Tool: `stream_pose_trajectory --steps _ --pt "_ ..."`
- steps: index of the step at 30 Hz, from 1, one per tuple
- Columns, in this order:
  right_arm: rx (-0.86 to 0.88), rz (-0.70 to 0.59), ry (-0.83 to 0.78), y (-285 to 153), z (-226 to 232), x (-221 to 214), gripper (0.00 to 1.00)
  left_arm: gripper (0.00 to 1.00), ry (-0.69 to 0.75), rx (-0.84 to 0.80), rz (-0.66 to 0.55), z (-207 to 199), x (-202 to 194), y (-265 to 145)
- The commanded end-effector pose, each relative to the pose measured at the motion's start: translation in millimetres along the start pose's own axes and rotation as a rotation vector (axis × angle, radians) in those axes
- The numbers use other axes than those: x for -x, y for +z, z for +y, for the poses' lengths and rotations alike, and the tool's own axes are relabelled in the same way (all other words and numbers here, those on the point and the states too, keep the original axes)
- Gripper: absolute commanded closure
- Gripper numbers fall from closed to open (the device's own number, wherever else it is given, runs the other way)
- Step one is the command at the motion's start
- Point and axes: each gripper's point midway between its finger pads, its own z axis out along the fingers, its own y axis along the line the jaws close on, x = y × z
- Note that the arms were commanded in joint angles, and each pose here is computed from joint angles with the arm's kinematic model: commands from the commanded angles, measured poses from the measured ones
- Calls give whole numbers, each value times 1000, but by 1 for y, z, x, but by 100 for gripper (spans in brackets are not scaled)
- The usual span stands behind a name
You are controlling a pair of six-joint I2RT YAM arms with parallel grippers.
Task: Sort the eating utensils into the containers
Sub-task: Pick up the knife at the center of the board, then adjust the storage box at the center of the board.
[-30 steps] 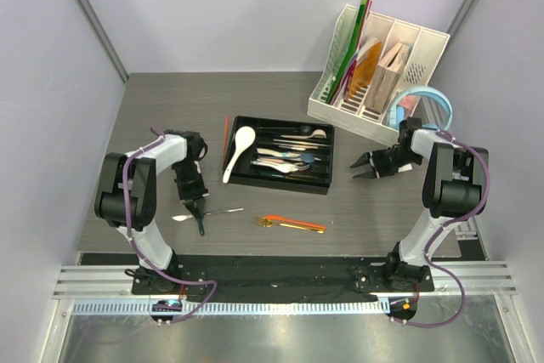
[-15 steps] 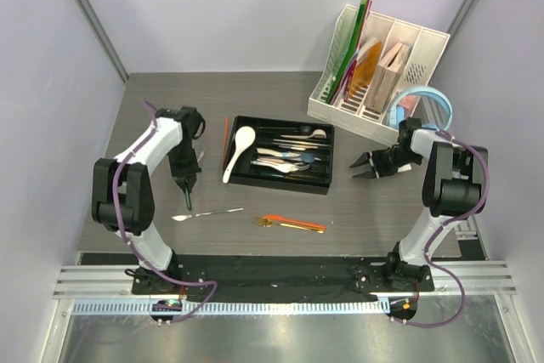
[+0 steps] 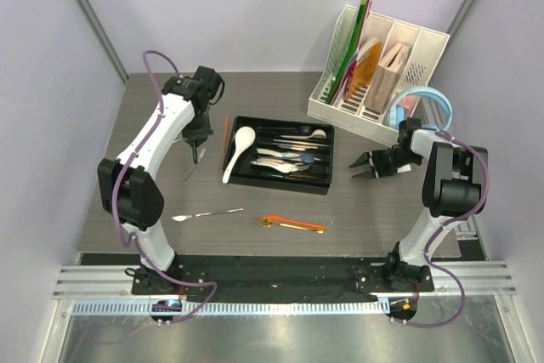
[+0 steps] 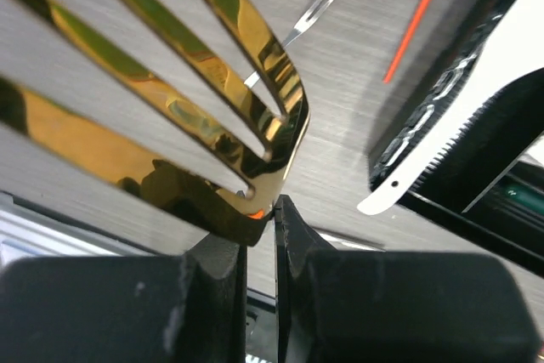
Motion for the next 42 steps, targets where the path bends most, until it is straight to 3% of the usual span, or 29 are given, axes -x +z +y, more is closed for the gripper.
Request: stream_pose_trajectory --steps 1,5,13,22,28,33,37,42 --pt "48 -18 17 -16 15 -9 61 100 -2 16 -72 -5 19 -11" --pt "38 -31 52 -14 13 -7 61 100 124 -50 -49 -31 7 -4" --pt "-5 30 104 -10 3 -18 61 100 277 27 -49 -50 -25 -6" --pt "-166 50 63 -13 -6 -13 62 100 249 137 -123 -48 -4 -13" --pt "-87 19 37 -8 19 -2 61 100 222 164 -194 -48 6 -25" --pt "-88 64 49 -4 11 -19 62 100 214 104 -205 -56 4 -40" --pt "-41 66 -4 -13 23 -31 61 100 237 120 -213 -61 3 -51" --pt "25 37 -280 -46 71 -48 58 100 196 115 -251 -55 2 -59"
